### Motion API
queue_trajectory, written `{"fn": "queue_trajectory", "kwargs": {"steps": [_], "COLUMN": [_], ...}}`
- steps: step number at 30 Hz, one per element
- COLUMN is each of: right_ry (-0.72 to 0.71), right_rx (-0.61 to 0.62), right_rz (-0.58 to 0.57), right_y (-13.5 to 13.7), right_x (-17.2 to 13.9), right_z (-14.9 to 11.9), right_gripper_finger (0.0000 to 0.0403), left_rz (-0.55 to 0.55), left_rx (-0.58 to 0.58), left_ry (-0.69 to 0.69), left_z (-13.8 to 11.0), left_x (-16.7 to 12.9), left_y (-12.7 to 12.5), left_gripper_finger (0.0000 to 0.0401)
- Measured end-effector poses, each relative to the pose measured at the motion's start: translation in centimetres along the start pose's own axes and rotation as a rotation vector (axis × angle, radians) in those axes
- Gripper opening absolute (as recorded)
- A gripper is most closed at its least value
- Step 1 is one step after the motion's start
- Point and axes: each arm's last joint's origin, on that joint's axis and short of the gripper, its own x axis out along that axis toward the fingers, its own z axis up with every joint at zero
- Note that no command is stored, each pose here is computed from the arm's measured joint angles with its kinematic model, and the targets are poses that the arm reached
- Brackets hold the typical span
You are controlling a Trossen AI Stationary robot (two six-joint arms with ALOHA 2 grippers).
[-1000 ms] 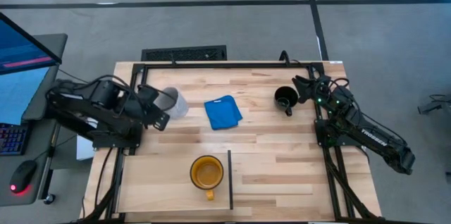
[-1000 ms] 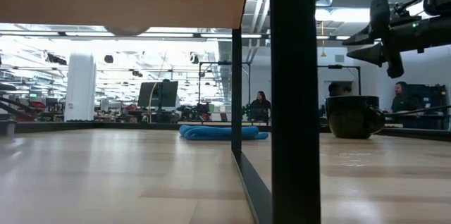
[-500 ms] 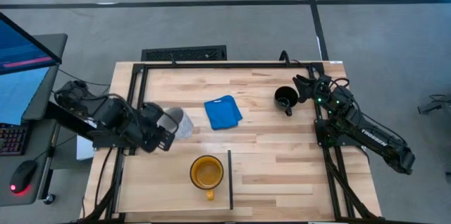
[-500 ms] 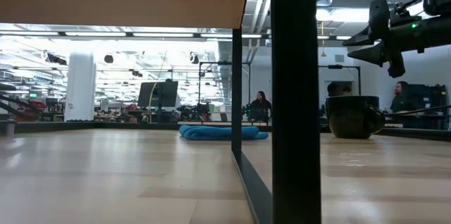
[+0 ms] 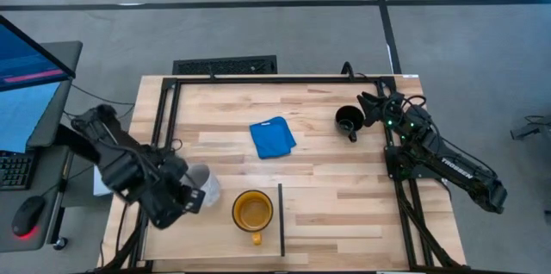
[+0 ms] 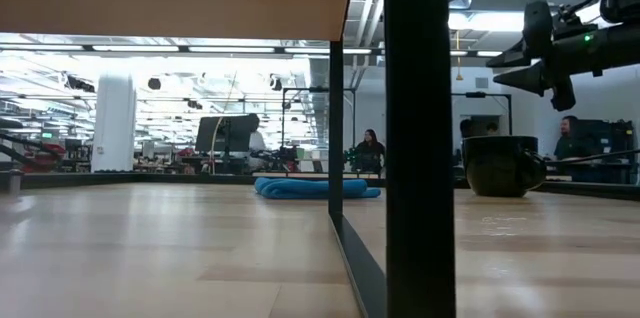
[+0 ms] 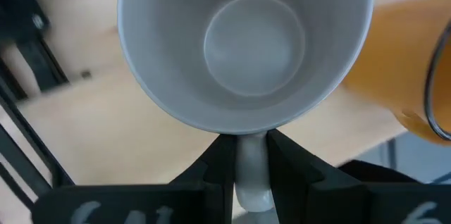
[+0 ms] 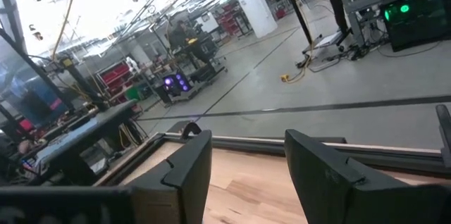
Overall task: Stack small to large cups/mugs on shelf
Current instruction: Put the gray mug on the shelf
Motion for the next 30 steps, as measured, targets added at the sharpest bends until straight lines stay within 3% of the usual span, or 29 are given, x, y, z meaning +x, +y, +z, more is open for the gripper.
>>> {"fn": "queue_trajectory", "kwargs": {"steps": [12,30], "right_ry": [0.020,0.053], "right_rx": [-0.002,-0.003], "right_rz": [-0.010,0.000], "right_y": [-0.1,-0.1], "right_x": [0.0,0.0], "right_z": [-0.2,-0.4], "right_gripper_finger": [0.0202,0.0202], "left_rz": [0.039,0.076], "left_rx": [-0.039,-0.061], "left_ry": [-0.003,0.031], "left_z": [-3.3,-3.9], "left_x": [1.7,2.4], "left_y": [-3.0,-3.7], "left_gripper_finger": [0.0047,0.0047]}}
